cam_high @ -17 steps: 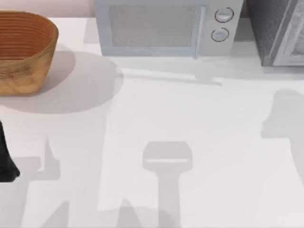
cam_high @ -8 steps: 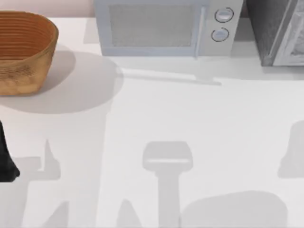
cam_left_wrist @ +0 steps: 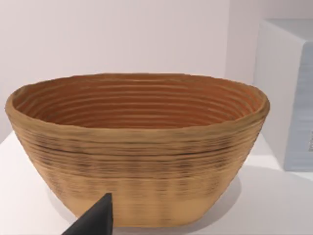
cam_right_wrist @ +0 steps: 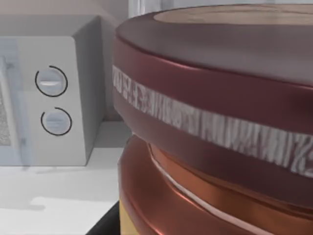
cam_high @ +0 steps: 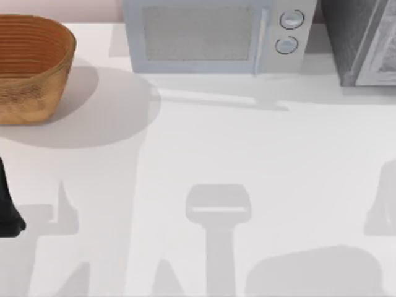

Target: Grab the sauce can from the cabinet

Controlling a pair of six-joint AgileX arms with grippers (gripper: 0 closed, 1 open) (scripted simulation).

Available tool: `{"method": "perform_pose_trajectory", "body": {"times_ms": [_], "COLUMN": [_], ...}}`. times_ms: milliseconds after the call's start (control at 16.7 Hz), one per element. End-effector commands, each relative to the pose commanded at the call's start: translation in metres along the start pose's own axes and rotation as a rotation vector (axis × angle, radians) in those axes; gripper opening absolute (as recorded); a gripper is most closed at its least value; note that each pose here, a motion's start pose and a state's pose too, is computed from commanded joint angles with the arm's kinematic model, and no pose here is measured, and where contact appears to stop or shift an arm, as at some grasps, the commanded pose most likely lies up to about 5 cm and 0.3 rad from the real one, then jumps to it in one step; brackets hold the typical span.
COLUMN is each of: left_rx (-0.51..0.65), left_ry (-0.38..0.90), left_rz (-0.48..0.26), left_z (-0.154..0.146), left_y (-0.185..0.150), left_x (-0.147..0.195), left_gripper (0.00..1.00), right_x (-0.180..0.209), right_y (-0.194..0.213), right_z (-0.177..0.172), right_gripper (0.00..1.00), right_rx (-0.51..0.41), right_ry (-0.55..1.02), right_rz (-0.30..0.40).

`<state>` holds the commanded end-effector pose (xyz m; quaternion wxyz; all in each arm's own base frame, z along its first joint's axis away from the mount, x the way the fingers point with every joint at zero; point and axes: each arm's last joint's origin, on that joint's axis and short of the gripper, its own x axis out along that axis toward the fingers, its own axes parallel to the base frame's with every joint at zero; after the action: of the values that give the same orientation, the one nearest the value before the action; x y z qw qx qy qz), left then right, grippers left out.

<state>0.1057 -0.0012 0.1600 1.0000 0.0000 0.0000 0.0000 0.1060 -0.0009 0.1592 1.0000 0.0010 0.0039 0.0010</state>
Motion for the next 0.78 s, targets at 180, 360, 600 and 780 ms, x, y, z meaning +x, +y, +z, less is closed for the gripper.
{"method": "perform_pose_trajectory", "body": {"times_ms": [180,360,600,780], "left_rx": [0.0,0.0,0.0,0.0], "left_ry": [0.0,0.0,0.0,0.0], "left_rz": [0.0,0.0,0.0,0.0], "left_z": [0.0,0.0,0.0,0.0], "left_y": [0.0,0.0,0.0,0.0], "left_x": [0.0,0.0,0.0,0.0], "left_gripper": [1.0,1.0,1.0,1.0], "right_x": [0.003,0.012,0.033,0.057], "right_y": [0.002,0.005,0.014,0.025], "right_z": [0.003,0.011,0.022,0.026], "right_gripper": [0.0,0.0,0.0,0.0], "right_rx": [-0.001,-0.002,-0.005,-0.007], "right_ry": [0.0,0.0,-0.003,-0.004], "right_rz": [0.023,0.077,0.182,0.276]}}
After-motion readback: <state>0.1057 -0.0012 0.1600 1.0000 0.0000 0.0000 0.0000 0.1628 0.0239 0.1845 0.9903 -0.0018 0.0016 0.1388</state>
